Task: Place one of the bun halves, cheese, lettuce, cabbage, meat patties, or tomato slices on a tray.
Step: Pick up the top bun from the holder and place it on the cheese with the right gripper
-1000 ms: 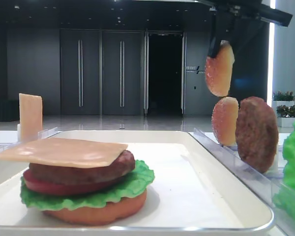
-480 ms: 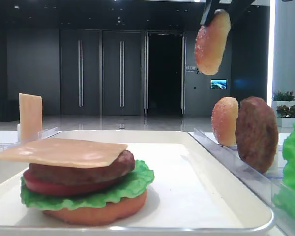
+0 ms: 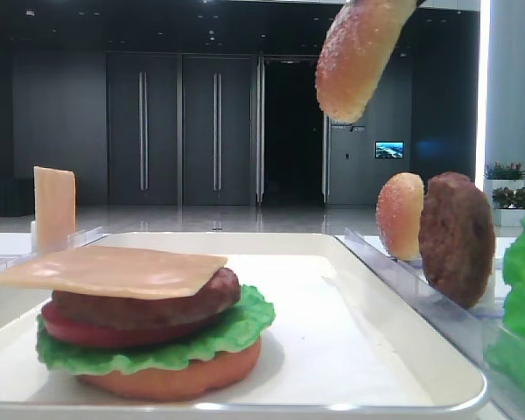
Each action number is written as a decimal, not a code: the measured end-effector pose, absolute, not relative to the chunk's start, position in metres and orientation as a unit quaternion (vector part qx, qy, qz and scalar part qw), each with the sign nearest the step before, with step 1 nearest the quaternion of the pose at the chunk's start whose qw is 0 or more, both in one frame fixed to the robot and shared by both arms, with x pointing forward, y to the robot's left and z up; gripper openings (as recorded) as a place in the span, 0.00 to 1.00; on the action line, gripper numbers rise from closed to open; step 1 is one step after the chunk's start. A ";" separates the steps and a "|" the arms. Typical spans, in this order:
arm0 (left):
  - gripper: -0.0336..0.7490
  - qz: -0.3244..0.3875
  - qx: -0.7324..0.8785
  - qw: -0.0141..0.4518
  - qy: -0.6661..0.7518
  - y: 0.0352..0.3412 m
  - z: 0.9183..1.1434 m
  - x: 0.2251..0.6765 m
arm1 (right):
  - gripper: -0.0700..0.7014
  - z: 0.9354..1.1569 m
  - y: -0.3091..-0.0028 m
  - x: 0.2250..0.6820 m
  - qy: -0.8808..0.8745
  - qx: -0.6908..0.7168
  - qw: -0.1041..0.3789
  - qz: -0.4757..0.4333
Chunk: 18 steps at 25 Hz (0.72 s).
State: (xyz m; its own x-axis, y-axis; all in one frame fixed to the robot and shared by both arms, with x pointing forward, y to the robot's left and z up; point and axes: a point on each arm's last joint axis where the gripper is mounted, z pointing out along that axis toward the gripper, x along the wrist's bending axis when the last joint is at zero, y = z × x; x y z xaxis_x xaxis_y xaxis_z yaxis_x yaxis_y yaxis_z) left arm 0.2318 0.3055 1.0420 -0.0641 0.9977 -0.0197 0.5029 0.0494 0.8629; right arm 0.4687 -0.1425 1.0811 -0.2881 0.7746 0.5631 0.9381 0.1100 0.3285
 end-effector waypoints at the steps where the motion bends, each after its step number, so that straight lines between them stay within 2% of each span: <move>1: 0.04 0.357 0.590 0.347 0.636 0.306 1.042 0.232 | 0.38 1.077 -0.142 0.461 -0.732 -0.581 0.133 -0.329; 12: 0.04 0.357 0.590 0.347 0.636 0.306 1.042 0.232 | 0.38 1.043 -0.101 0.404 -0.738 -0.493 0.212 -0.408; 18: 0.04 0.357 0.590 0.347 0.636 0.306 1.042 0.232 | 0.38 1.044 -0.094 0.405 -0.721 -0.478 0.191 -0.464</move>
State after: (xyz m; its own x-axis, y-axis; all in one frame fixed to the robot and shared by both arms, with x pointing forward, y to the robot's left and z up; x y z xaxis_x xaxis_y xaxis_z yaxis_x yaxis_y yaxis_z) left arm 0.2318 0.3055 1.0420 -0.0641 0.9977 -0.0197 0.5029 0.0494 0.8629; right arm 0.4054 -0.0937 1.0438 -0.4701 0.5128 0.7184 0.8664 0.1125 0.4866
